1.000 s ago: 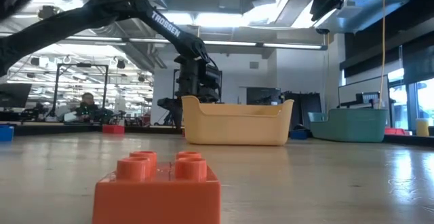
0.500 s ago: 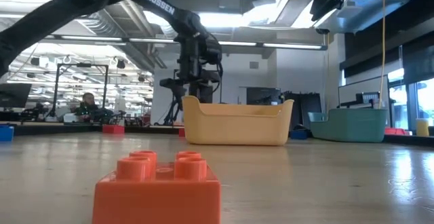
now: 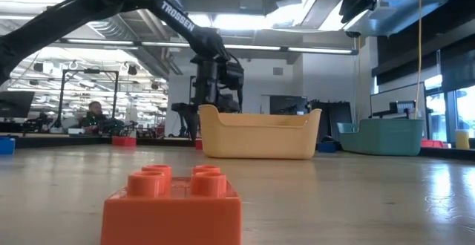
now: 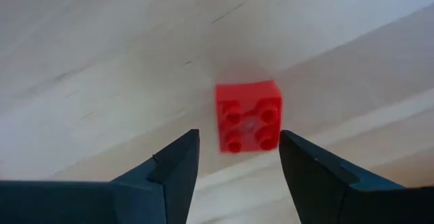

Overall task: Sort & place blocks by color
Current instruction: Put the red game piece into the gray bin

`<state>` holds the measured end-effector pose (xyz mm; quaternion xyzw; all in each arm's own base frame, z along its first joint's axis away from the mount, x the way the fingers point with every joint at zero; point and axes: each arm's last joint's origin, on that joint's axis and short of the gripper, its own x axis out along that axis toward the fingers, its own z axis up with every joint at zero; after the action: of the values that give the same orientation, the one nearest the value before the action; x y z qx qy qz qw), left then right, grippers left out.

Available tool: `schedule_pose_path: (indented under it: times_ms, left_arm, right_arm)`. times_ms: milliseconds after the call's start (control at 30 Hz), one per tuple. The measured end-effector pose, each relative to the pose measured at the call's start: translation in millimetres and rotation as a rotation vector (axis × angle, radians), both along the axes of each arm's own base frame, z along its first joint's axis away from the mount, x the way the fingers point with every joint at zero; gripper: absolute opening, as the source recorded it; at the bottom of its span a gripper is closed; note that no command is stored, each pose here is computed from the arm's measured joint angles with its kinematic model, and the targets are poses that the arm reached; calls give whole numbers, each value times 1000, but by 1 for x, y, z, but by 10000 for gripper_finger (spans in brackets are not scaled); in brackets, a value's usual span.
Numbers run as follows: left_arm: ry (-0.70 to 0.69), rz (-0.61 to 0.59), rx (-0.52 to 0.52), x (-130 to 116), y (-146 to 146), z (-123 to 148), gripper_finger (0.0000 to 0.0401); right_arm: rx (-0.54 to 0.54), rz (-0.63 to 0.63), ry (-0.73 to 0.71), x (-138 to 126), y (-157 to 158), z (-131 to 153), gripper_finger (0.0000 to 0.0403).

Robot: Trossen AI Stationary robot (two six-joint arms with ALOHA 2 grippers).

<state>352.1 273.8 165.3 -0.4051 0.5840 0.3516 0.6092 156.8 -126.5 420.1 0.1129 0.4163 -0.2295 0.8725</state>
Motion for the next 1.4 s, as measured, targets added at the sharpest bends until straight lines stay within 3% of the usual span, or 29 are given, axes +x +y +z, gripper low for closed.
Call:
schedule_pose_path:
  times_ms: [167, 400, 767, 1000, 1100, 1400]
  left_arm:
    - [-49, 9, -10, 1, 3, -7, 195]
    - [-10, 4, 34, -1, 4, -7, 195]
    - [-18, 23, -3, -6, 11, -13, 193]
    - [-33, 46, -60, -17, 13, -23, 136]
    - [-59, 61, -102, -23, 17, -26, 130]
    - [-14, -53, -95, -21, 17, -17, 130]
  right_arm:
    - [0, 0, 0, 0, 0, 0, 199]
    - [0, -1, 0, 0, 0, 0, 199]
    - [0, -1, 0, 0, 0, 0, 200]
    - [0, -1, 0, 0, 0, 0, 200]
    - [0, 0, 0, 0, 0, 0, 200]
    - [0, -1, -1, 0, 0, 0, 200]
